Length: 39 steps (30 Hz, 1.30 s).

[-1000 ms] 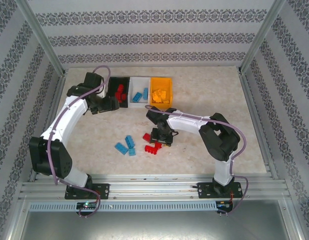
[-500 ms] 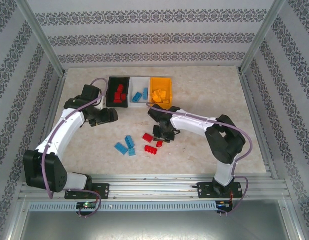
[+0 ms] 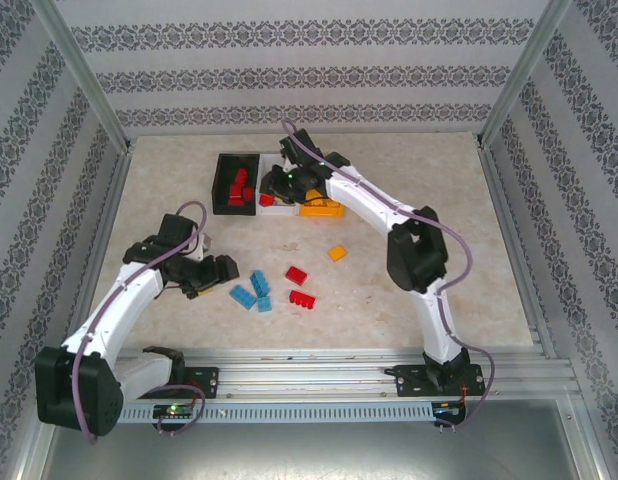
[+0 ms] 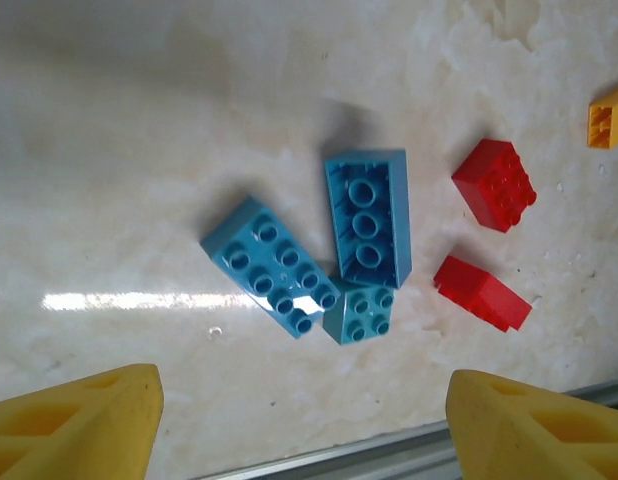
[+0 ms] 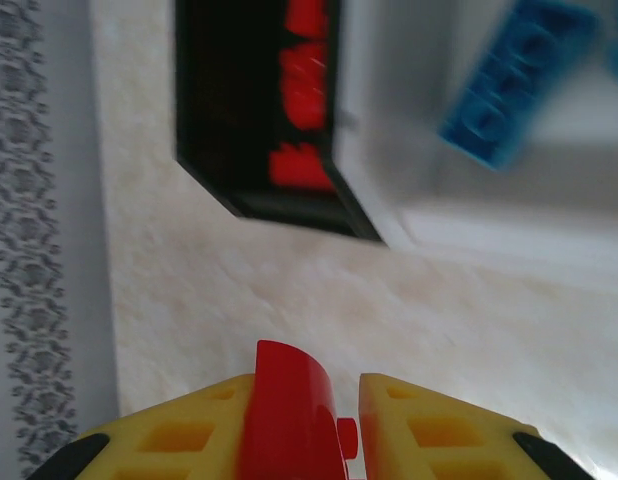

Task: Sort the legos into containers by color

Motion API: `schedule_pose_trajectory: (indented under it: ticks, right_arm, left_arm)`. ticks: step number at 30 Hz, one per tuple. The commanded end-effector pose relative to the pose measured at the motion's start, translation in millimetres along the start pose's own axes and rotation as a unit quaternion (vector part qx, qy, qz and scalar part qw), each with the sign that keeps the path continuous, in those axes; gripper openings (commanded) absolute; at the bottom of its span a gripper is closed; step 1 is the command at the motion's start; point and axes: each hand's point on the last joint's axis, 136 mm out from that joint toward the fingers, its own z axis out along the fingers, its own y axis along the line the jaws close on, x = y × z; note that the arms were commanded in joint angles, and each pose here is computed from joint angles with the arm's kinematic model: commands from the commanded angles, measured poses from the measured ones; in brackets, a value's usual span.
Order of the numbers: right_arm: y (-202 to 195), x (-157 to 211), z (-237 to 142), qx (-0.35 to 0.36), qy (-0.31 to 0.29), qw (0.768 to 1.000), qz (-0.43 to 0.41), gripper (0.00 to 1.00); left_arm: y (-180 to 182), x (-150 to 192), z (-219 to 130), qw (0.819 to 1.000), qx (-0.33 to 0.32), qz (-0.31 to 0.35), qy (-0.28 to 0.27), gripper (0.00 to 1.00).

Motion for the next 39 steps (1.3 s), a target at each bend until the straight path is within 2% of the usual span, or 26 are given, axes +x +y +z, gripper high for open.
schedule_pose_trajectory:
  ticks: [1, 6, 7, 10, 12, 18, 24, 30, 34, 37, 39]
  right_arm:
    - [17.6, -13.1, 18.5, -0.037, 0.011, 0.999, 0.002, 0.31]
    - [30.9, -40.1, 47.8, -0.07, -0.006, 0.997, 0.016, 0.33]
    - [32.8, -45.7, 53.5, -0.078, -0.012, 0.997, 0.019, 0.35]
    - [36.8, -57.5, 59.8, -0.092, -0.027, 0.995, 0.032, 0.52]
    - [36.6, -62.3, 60.7, -0.098, -0.033, 0.994, 0.039, 0.53]
    - [51.0, -64.9, 28.9, -0.098, -0.042, 0.994, 0.013, 0.54]
    - [49.6, -40.2, -30.3, -0.063, -0.039, 0.997, -0.028, 0.56]
    - [-30.2, 9.5, -90.5, 0.04, -0.03, 0.999, 0.011, 0.57]
    - [-103.8, 63.4, -124.4, 0.162, 0.018, 0.986, 0.042, 0.58]
    - [-146.9, 101.1, -137.1, 0.23, 0.056, 0.969, 0.068, 0.6]
    - [-166.1, 114.7, -138.8, 0.251, 0.056, 0.962, 0.094, 0.61]
  left_arm:
    - [-8.5, 2.9, -2.3, 0.999, 0.035, -0.029, -0.006, 0.75]
    - [-3.5, 11.6, -9.2, 0.999, 0.022, -0.03, -0.002, 0.76]
    - [-2.8, 12.8, -9.8, 0.999, 0.02, -0.029, 0.0, 0.76]
    - [-1.9, 13.7, -13.2, 1.0, 0.012, -0.024, 0.003, 0.76]
    - [-1.9, 12.1, -16.0, 1.0, 0.006, -0.019, 0.0, 0.76]
    - [-5.3, 1.4, -23.3, 1.0, -0.008, 0.006, -0.01, 0.76]
    - [-21.9, -11.6, -22.5, 0.998, -0.017, 0.056, -0.008, 0.75]
    - [-43.9, -16.2, -2.6, 0.989, -0.051, 0.137, 0.008, 0.75]
    - [-59.4, -17.8, 15.7, 0.985, -0.059, 0.164, 0.018, 0.75]
    - [-63.0, -22.6, 24.2, 0.986, -0.068, 0.149, 0.021, 0.76]
    - [-62.4, -23.0, 26.7, 0.989, -0.068, 0.133, 0.021, 0.76]
